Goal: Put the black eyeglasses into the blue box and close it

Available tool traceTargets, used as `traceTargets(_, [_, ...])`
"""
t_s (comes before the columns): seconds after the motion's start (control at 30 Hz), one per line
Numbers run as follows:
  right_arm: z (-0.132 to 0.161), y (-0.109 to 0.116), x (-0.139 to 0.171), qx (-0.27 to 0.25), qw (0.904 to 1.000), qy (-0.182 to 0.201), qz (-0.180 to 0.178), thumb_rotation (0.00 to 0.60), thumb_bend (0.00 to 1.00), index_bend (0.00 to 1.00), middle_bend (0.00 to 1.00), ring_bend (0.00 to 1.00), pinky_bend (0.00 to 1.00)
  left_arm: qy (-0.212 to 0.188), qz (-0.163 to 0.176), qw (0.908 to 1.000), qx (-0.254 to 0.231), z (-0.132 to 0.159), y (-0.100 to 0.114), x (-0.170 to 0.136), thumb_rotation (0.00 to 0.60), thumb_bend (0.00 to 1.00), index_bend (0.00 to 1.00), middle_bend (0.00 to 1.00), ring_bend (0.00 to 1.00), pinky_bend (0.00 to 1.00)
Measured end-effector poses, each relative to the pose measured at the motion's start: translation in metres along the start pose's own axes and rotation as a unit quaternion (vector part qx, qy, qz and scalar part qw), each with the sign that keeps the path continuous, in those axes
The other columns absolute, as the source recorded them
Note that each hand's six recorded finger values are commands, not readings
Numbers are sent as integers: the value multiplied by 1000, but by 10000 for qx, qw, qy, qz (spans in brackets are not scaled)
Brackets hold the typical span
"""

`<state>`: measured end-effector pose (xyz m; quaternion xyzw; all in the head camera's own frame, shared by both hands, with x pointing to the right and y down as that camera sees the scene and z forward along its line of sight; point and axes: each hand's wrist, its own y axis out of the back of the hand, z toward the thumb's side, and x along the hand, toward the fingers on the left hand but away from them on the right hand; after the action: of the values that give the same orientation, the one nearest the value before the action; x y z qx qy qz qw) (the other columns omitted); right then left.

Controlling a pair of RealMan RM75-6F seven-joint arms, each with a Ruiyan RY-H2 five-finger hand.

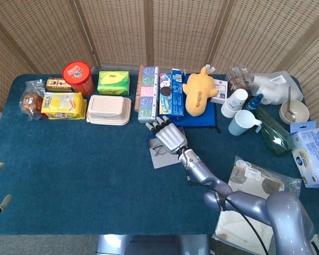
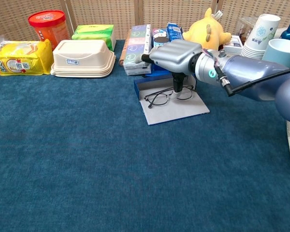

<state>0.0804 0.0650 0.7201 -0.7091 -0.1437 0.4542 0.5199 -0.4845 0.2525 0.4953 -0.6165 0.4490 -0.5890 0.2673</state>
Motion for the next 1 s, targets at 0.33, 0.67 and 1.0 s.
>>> traceTargets(0.33, [-11, 0, -13, -30, 9998, -214, 27, 600, 0, 0, 173, 91, 152, 33, -6, 10000, -12, -2, -1, 1, 588, 282, 127, 107, 81, 0])
traceTargets(0.67, [-17, 3, -20, -115, 9993, -352, -3, 600, 0, 0, 174, 91, 152, 58, -28, 10000, -15, -3, -2, 1, 587, 282, 123, 107, 81, 0])
traceTargets(1.0, [-12, 5, -13, -117, 9995, -263, -84, 600, 0, 0, 174, 89, 149, 19, -48, 10000, -19, 0, -3, 2, 585, 283, 121, 107, 81, 0])
